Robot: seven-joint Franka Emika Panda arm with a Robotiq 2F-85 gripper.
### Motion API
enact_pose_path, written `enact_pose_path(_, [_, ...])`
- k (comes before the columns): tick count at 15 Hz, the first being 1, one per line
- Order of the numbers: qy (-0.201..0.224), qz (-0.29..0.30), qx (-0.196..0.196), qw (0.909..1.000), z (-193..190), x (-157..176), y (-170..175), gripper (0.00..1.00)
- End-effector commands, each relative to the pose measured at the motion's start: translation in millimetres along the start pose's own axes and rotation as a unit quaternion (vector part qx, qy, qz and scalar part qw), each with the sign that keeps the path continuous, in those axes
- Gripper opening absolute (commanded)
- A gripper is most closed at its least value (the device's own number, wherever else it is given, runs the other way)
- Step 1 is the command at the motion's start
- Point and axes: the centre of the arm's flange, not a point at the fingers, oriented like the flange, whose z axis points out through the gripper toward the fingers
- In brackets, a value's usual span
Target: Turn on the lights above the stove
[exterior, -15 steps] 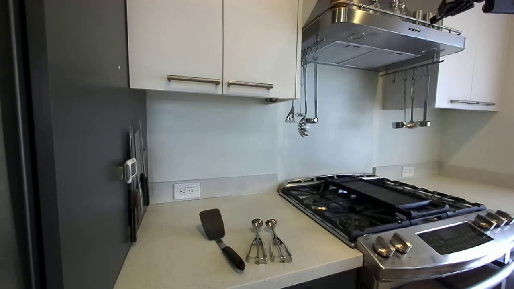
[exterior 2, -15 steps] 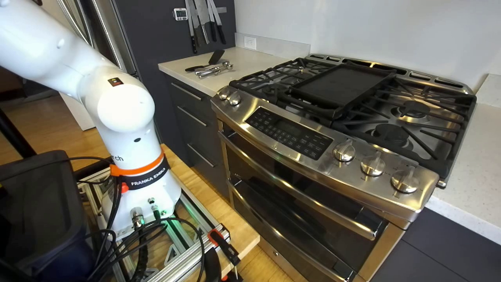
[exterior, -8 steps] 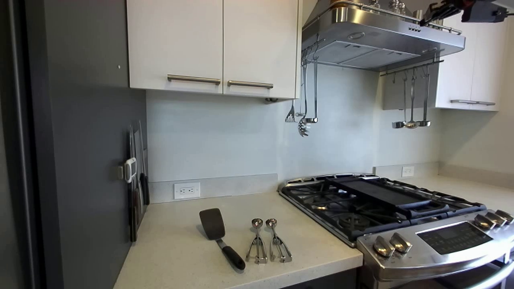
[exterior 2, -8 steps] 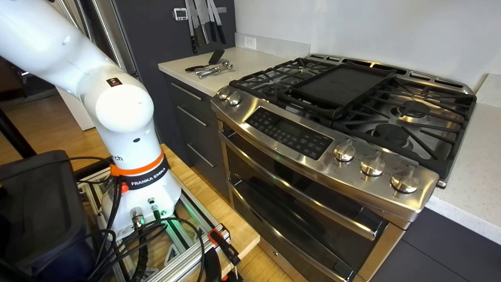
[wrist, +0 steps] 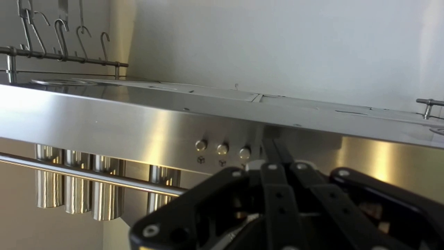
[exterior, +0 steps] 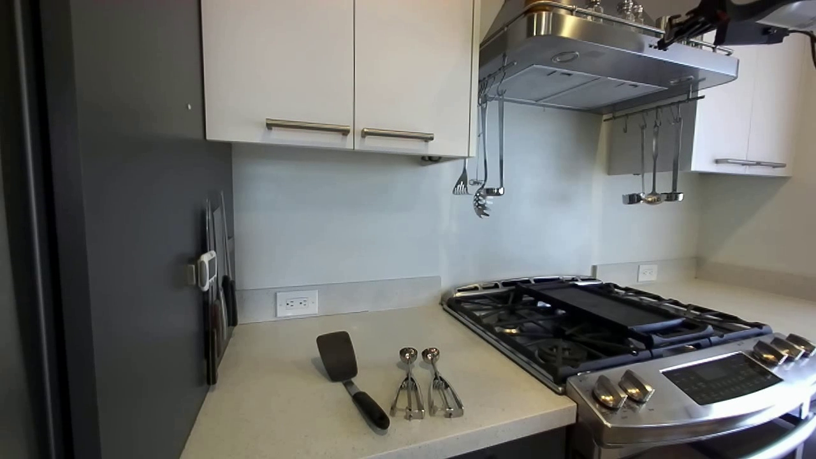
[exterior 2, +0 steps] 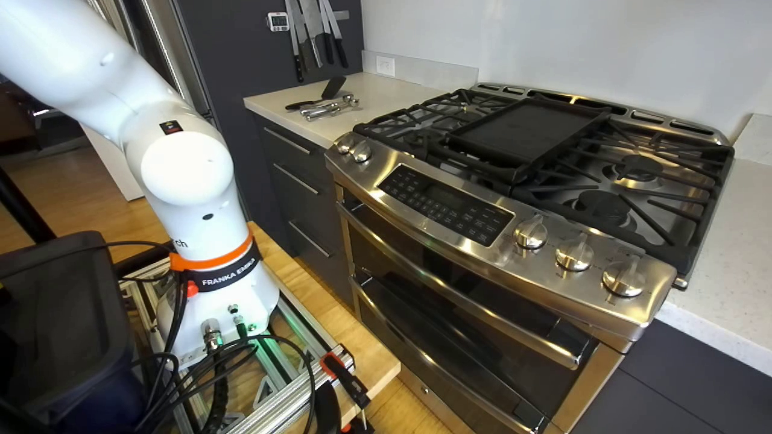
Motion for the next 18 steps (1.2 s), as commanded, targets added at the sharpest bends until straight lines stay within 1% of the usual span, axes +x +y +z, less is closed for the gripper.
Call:
enact_pose_path(1, [0.004,0.006,-0.015,0.9999,3,3,-2,0.00])
enact_pose_path(18, [0.008,0.010,-0.005,0.9999,24,8,-6,0.00])
